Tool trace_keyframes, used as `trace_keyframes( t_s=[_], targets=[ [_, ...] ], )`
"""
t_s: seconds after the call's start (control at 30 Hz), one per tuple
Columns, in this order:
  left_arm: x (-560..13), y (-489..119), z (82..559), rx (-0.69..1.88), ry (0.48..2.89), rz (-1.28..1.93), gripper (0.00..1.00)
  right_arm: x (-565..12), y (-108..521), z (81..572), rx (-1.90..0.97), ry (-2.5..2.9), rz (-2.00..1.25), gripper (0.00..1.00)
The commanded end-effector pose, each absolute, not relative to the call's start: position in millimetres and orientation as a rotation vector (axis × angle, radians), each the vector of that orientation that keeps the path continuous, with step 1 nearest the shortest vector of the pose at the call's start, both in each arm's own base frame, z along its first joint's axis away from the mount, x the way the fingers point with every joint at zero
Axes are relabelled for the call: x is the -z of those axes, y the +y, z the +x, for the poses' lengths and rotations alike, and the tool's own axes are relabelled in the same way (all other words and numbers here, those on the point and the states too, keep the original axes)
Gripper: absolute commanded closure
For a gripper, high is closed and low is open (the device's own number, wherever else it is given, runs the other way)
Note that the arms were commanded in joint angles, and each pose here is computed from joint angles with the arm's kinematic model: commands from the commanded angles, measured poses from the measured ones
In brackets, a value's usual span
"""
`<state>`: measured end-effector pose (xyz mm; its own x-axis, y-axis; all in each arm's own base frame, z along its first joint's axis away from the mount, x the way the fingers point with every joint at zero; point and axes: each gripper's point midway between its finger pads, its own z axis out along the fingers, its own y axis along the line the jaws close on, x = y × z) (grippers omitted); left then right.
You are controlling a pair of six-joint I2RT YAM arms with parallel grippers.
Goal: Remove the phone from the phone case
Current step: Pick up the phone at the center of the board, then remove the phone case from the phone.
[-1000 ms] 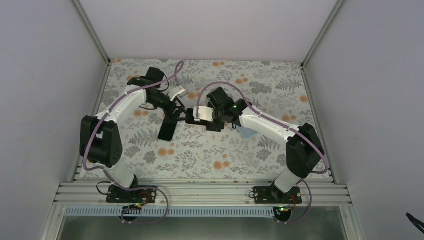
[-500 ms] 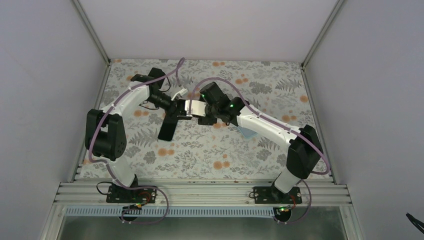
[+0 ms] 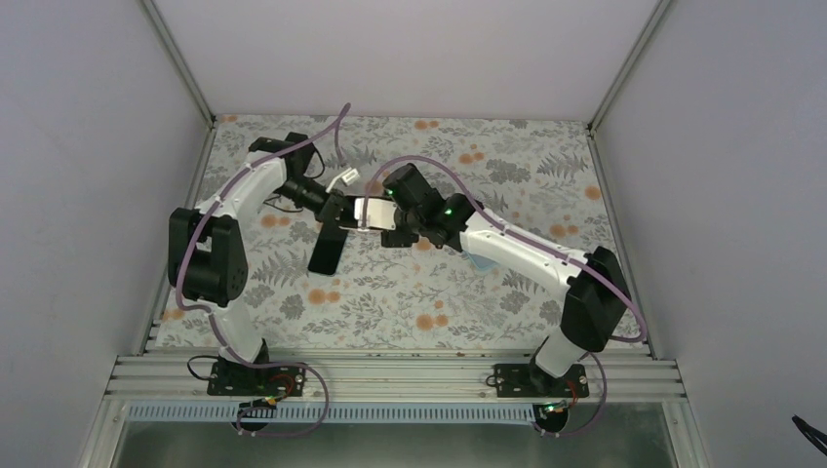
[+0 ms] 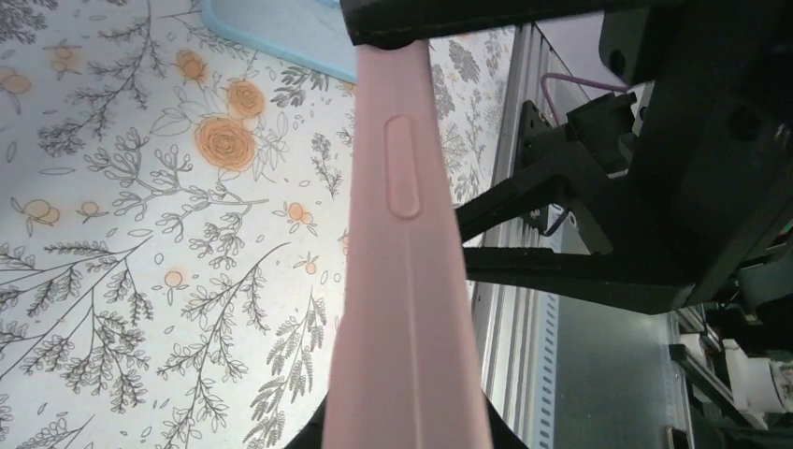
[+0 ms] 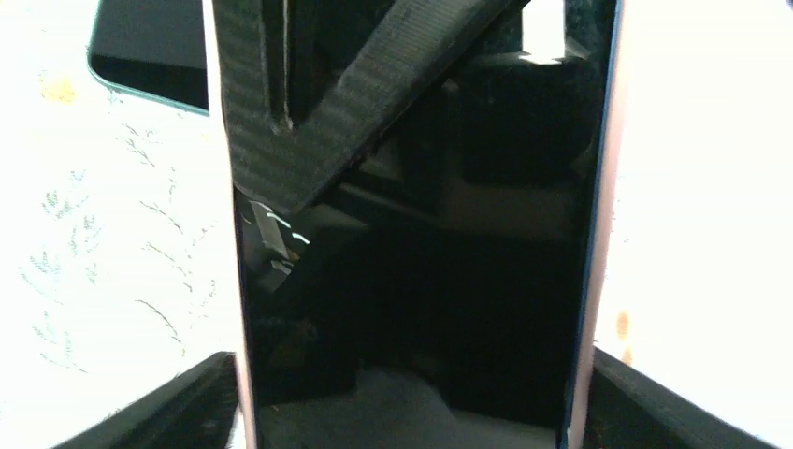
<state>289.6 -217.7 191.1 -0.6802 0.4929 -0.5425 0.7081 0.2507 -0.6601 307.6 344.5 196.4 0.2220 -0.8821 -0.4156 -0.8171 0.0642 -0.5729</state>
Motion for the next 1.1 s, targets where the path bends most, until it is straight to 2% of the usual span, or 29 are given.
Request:
trace_keyframes(
  t_s=[0.0,0.2,0.47,0.63,1.07],
  targets=[
    [-222.3,-237.6,278.8,1.461,2.011,1.290,0.98,-211.1,350.9,298.7,0.032,1.554,-1.728,0.03],
    [-227.2,-232.5,267.7,1.419,1.985,1.364,0.98,-213.5,324.2,288.3,-0.045,1.605,-1.751,0.00],
    [-235.2,-218.6,243.0,1.117,1.959,1.565,0.98,-232.0,291.1,254.7,-0.552,1.675,-1.834,0.00],
    [-238.6,-221.0,223.2,0.963,1.952,1.680,0.98,-237.8,289.8,245.7,-0.732,1.665,-1.870,0.00],
    [-254.2,-227.1,204.3,0.850,1.927,1.745,0.98,-220.6,289.6,241.4,-0.915,1.716,-1.965,0.08]
  ],
)
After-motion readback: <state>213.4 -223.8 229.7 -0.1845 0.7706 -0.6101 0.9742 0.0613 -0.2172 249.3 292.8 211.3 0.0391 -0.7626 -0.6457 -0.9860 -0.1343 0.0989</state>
